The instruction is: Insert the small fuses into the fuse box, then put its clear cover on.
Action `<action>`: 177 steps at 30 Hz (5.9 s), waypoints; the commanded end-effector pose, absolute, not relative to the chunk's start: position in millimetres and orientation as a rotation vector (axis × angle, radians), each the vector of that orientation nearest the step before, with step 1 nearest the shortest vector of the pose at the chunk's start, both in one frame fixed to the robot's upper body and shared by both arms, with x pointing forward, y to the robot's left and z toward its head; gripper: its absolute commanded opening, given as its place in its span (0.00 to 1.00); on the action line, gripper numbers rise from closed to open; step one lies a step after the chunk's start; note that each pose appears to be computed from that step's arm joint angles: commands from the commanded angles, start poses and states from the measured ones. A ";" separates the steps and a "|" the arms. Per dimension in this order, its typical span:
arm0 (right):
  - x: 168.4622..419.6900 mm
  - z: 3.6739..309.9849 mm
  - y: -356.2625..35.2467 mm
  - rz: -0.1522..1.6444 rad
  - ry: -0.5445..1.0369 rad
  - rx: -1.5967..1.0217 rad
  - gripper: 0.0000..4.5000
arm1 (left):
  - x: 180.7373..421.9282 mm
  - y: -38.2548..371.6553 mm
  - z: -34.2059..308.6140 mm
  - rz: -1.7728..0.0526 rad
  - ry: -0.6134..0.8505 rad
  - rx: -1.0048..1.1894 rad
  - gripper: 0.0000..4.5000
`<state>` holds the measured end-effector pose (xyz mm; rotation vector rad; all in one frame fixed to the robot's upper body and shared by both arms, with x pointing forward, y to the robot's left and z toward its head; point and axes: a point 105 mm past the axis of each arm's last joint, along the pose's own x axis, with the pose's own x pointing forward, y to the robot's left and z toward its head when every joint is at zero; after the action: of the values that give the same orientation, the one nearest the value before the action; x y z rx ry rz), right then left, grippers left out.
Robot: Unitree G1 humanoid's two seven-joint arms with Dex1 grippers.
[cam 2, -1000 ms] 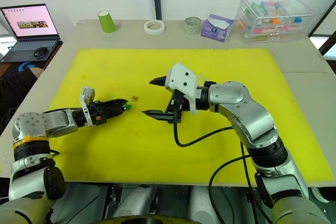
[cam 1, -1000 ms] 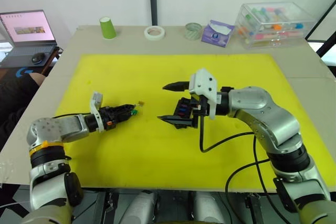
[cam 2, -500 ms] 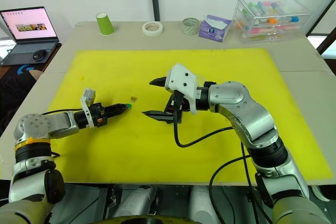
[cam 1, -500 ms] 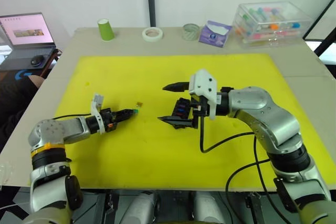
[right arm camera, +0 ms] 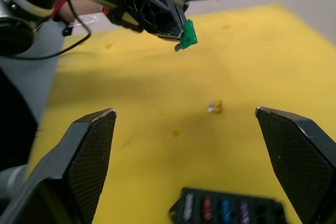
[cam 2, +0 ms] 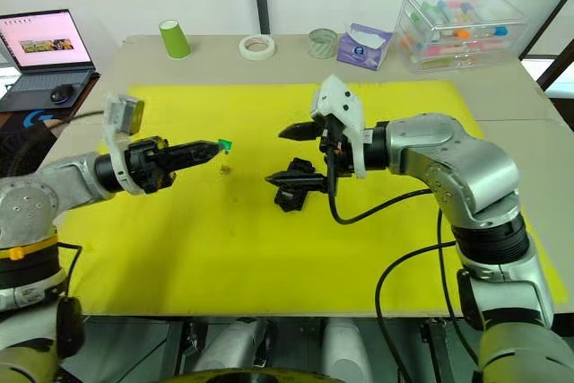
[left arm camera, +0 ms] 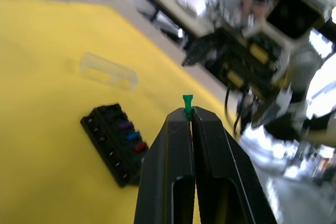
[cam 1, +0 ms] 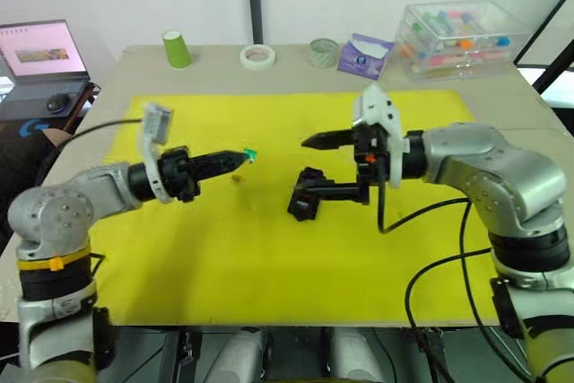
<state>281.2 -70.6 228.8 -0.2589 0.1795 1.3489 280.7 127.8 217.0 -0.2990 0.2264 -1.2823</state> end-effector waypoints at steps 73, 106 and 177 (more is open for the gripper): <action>333.4 205.1 -83.8 1.001 0.307 -0.816 0.00 | 314.3 58.7 160.8 -1.213 -0.032 0.257 0.99; 336.0 181.7 -81.8 0.989 0.385 -0.775 0.00 | 319.1 55.1 159.5 -1.180 -0.032 0.254 0.99; 339.4 177.8 -80.0 1.012 0.402 -0.757 0.00 | 318.0 56.8 156.1 -1.172 -0.009 0.256 0.99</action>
<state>338.4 -83.7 172.7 -0.7394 0.4299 1.0097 321.8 60.5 146.9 0.2342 0.0319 -1.1573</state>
